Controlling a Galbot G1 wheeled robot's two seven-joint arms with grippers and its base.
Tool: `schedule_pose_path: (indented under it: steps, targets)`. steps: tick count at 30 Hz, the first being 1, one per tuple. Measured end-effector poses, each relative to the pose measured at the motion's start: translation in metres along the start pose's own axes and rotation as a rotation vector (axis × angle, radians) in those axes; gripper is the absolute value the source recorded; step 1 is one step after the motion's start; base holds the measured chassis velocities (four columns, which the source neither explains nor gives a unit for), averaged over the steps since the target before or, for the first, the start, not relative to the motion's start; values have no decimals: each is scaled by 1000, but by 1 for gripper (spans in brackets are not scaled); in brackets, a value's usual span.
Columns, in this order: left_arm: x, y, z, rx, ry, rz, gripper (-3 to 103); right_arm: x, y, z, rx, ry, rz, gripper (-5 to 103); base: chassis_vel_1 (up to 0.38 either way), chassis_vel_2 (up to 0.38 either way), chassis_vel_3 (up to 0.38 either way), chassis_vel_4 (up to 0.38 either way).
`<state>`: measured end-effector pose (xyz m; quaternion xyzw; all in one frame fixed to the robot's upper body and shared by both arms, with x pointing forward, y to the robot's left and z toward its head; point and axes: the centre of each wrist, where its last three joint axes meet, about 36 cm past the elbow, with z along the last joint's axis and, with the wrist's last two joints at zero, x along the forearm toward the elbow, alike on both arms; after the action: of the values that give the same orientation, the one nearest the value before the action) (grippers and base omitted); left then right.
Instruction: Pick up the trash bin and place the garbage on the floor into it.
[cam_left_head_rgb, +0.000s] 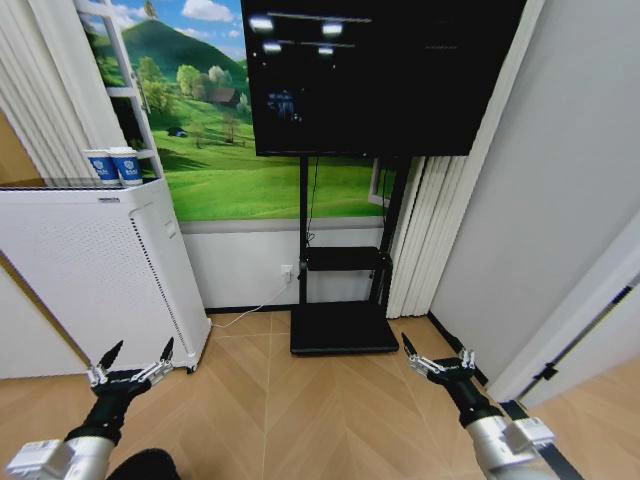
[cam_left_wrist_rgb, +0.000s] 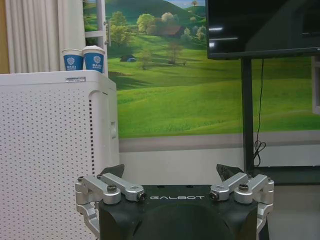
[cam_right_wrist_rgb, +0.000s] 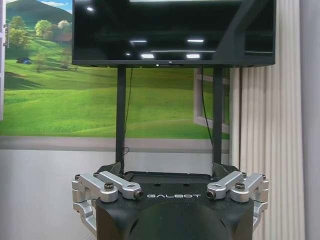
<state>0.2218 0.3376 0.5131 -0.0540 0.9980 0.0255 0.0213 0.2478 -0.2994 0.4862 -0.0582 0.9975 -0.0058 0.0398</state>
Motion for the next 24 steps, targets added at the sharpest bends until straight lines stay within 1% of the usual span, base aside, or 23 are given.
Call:
schedule_pose_path:
  steps: [8, 19, 24]
  targets:
    - [0, 0, 0, 0, 0, 0, 100, 0, 0, 0, 0, 0, 0, 100, -56, -39, -60, -49]
    - [0, 0, 0, 0, 0, 0, 100, 0, 0, 0, 0, 0, 0, 100, 0, 0, 0, 0]
    - [0, 0, 0, 0, 0, 0, 100, 0, 0, 0, 0, 0, 0, 100, 62, 60, 62, 61]
